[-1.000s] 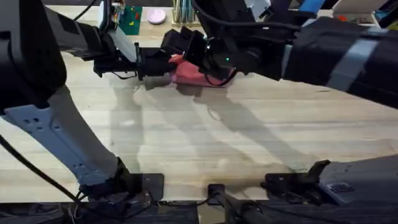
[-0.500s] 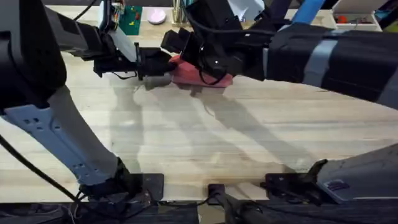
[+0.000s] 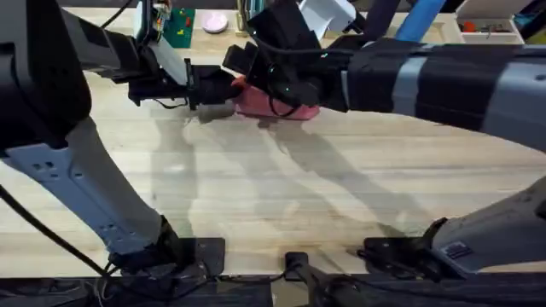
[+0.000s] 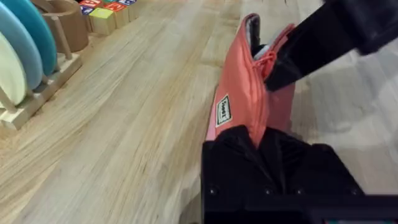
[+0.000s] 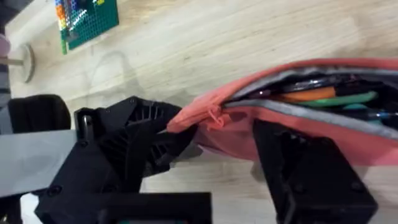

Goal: Unzip the bag, pick up the pens from the table one at a time and place them inside, then zip the bag closed.

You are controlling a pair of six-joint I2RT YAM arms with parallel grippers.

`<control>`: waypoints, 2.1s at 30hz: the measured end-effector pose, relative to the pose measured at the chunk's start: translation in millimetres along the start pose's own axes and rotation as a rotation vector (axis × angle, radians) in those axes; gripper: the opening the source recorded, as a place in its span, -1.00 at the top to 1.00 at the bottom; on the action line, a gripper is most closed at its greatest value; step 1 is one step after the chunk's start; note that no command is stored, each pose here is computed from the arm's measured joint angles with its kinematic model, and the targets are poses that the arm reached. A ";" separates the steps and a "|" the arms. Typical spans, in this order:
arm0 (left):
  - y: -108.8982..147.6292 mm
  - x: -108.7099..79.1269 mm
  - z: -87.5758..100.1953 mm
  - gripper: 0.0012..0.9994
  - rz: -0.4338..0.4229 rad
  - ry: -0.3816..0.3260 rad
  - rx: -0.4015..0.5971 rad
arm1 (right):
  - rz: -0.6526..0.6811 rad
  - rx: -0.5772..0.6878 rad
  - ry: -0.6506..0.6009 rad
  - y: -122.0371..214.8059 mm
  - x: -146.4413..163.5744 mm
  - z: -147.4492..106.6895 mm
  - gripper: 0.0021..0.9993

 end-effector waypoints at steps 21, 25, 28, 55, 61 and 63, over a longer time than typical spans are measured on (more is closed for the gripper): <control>0.1 0.1 -0.1 0.92 0.000 -0.001 0.001 | -0.024 -0.015 -0.013 -6.3 -5.2 -0.1 0.08; 0.1 0.1 -0.2 0.92 0.001 -0.001 0.001 | -0.023 -0.016 -0.017 -6.3 -4.9 0.1 0.21; 0.1 0.1 -0.2 0.92 0.001 -0.001 0.001 | -0.022 -0.017 -0.017 -6.3 -4.6 0.1 0.31; 0.1 0.1 -0.2 0.92 0.001 0.000 0.001 | -0.041 -0.001 -0.010 -6.2 -9.2 -3.7 0.94; 0.1 0.2 -0.1 0.92 0.001 -0.001 0.001 | -0.046 -0.002 0.038 -6.8 -12.5 0.0 0.94; 0.1 0.4 0.0 0.92 0.001 -0.003 0.000 | -0.047 -0.002 0.053 -5.9 -14.7 3.1 0.94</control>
Point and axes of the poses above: each hand's point on the last joint's axis, 136 mm out from that joint toward the fingers, its own y axis back along the fingers, its own x axis along the line the jaws close on, z = x × y, the point moved 1 cm from there along y, back along the fingers, and after that the axes turned 9 degrees about y, right-handed, at the moved point
